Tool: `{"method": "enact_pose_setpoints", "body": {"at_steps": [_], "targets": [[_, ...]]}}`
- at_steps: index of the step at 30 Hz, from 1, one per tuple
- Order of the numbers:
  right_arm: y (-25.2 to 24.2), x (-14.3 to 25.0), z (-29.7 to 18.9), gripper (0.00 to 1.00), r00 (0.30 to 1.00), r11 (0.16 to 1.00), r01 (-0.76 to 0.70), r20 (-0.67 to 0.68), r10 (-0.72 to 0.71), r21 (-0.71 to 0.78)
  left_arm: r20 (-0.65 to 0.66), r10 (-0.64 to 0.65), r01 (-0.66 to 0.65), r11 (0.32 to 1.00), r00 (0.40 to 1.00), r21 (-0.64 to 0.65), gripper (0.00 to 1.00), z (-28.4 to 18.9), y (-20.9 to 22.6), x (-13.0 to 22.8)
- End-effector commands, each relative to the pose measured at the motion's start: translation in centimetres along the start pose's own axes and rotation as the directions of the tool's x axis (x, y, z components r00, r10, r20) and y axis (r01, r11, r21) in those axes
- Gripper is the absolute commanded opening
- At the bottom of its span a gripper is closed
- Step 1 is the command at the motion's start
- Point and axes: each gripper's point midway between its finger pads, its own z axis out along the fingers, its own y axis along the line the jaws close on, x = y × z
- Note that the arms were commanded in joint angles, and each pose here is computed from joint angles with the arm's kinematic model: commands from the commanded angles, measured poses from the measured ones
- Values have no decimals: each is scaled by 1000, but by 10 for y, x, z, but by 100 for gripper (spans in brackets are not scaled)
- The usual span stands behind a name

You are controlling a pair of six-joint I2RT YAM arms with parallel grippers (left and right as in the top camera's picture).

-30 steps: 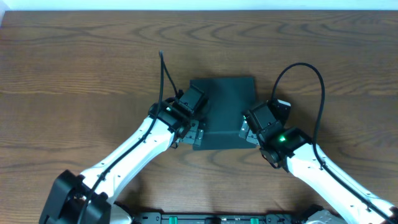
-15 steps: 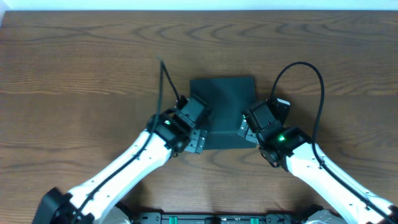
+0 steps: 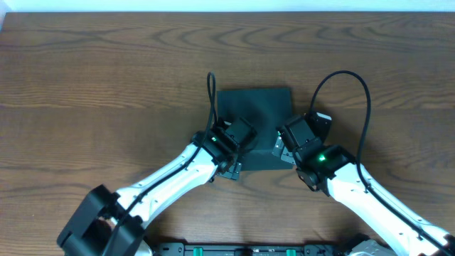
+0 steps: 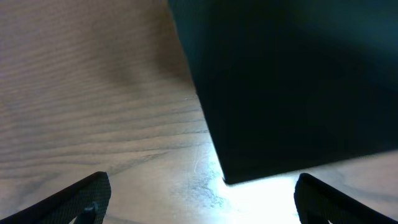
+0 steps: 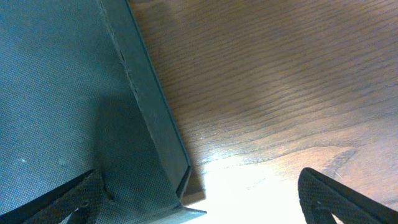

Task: Pack container

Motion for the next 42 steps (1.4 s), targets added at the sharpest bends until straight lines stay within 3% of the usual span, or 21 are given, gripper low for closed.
{"method": "enact_pose_setpoints", "body": {"at_steps": [1,10,20,28,36,42], "targets": [[-9,7,9,99,999,999,23,-25,-22,42,-40,-35,32,998,999,-60,95,15,8,12],[-9,7,9,99,999,999,24,-25,-23,42,31,-137,140,975,990,-172,95,21,26,6],[-9,7,9,99,999,999,24,-26,-23,42,116,-139,154,980,984,-129,95,22,17,-15],[-9,7,9,99,999,999,28,-26,-27,42,37,-99,103,989,994,-110,95,15,17,2],[-5,-2,-4,99,994,994,108,5,-108,7,183,-134,136,991,974,-1,95,-46,24,-10],[2,-29,-49,99,985,986,142,111,-133,-82,363,-74,49,996,929,77,95,-103,34,-20]]}}
